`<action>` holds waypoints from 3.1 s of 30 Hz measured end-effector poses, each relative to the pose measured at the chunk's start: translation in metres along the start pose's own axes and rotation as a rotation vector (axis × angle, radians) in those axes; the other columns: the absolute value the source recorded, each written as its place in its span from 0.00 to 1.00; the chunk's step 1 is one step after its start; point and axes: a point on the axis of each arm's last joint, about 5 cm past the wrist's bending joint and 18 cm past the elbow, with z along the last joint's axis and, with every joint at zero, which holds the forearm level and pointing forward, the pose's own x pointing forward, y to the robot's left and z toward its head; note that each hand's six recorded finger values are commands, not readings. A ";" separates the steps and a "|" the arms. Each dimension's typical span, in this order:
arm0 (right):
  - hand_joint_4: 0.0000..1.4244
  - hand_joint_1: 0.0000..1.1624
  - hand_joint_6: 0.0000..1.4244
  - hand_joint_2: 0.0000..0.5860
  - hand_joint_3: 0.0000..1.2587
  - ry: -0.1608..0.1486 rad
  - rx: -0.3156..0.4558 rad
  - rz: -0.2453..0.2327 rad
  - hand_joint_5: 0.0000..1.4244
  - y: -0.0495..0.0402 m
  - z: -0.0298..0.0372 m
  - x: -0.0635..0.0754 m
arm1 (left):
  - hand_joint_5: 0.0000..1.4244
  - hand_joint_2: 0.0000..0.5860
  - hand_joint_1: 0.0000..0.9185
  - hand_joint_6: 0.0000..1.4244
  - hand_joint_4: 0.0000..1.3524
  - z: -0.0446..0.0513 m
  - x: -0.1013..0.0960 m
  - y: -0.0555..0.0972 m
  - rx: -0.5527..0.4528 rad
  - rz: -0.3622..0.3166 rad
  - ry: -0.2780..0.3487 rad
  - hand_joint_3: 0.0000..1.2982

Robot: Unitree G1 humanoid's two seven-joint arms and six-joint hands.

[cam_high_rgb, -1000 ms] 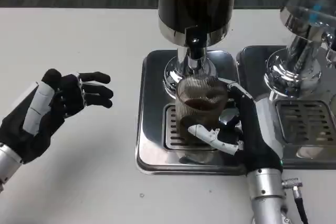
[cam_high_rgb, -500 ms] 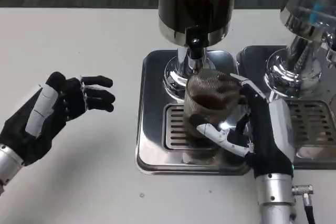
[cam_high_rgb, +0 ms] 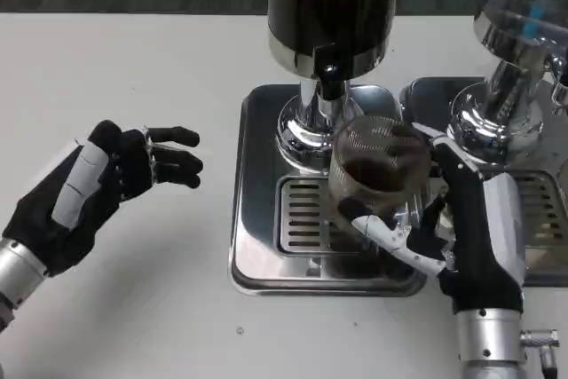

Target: Grasp the cup under the faucet to collect the drink, then remove the cup.

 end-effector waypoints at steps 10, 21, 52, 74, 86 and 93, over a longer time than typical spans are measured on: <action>0.53 0.65 0.86 0.33 0.52 0.006 -0.022 0.022 0.65 -0.0185 0.0034 -0.012 | 0.24 0.13 0.00 0.20 0.23 0.0059 0.008 -0.005 0.102 -0.063 -0.040 0.27; 0.54 0.66 0.88 0.32 0.53 0.012 -0.030 0.030 0.67 -0.0344 0.0095 -0.021 | 0.02 0.10 0.00 0.07 0.02 0.0290 0.013 -0.015 0.408 -0.181 -0.180 0.10; 0.56 0.66 0.89 0.32 0.55 -0.009 -0.041 0.070 0.68 -0.0587 0.0283 -0.043 | 0.00 0.09 0.00 0.00 0.00 0.0613 -0.020 -0.018 0.863 -0.386 -0.270 0.05; 0.57 0.66 0.90 0.32 0.56 0.008 -0.048 0.086 0.70 -0.0682 0.0378 -0.061 | 0.00 0.09 0.00 0.00 0.00 0.0637 -0.031 -0.022 0.902 -0.456 -0.295 0.05; 0.57 0.66 0.90 0.32 0.56 0.006 -0.051 0.087 0.70 -0.0693 0.0382 -0.062 | 0.00 0.09 0.00 0.00 0.00 0.0628 -0.033 -0.024 0.901 -0.465 -0.301 0.05; 0.57 0.66 0.90 0.32 0.56 0.015 -0.052 0.089 0.70 -0.0697 0.0382 -0.064 | 0.00 0.09 0.00 0.00 0.00 0.0625 -0.033 -0.024 0.900 -0.467 -0.301 0.06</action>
